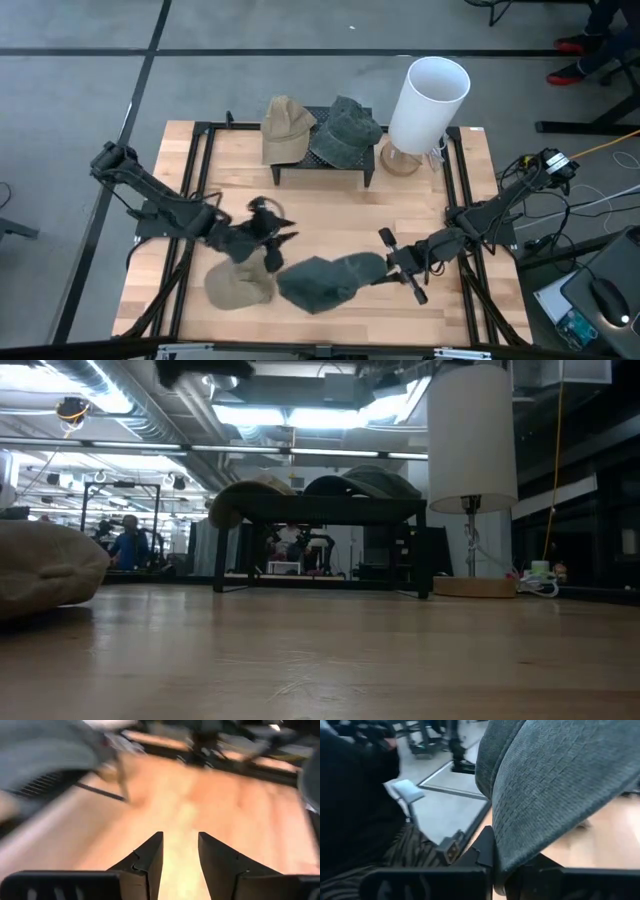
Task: Pick & Place hat
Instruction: Stack the dark green cap on top of the other dark green cap on the shelf
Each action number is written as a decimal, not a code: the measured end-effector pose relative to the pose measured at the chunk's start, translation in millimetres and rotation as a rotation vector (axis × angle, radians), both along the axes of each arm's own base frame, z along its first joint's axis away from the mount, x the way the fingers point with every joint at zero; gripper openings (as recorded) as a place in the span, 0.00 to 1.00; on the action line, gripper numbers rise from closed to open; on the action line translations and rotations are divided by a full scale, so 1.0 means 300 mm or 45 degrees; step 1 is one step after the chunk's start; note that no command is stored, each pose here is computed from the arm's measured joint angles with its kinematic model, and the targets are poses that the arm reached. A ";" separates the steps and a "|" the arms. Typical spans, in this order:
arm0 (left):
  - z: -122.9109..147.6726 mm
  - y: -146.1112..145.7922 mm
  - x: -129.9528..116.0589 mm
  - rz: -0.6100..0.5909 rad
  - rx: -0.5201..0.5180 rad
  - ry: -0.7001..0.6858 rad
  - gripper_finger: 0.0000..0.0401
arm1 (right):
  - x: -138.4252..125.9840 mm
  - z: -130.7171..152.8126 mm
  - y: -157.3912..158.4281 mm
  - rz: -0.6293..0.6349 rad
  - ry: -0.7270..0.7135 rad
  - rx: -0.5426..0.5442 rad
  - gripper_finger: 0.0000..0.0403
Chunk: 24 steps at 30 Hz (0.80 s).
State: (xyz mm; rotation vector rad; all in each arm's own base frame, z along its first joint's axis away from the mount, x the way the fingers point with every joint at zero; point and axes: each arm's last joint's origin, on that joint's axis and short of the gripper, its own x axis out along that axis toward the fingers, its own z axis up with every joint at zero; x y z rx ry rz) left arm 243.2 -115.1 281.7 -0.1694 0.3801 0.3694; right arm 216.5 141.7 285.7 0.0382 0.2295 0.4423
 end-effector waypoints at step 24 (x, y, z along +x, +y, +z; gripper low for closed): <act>-0.054 -0.049 0.255 -1.352 -0.130 -0.414 0.10 | 0.038 -0.022 0.031 0.159 -0.091 -0.062 0.04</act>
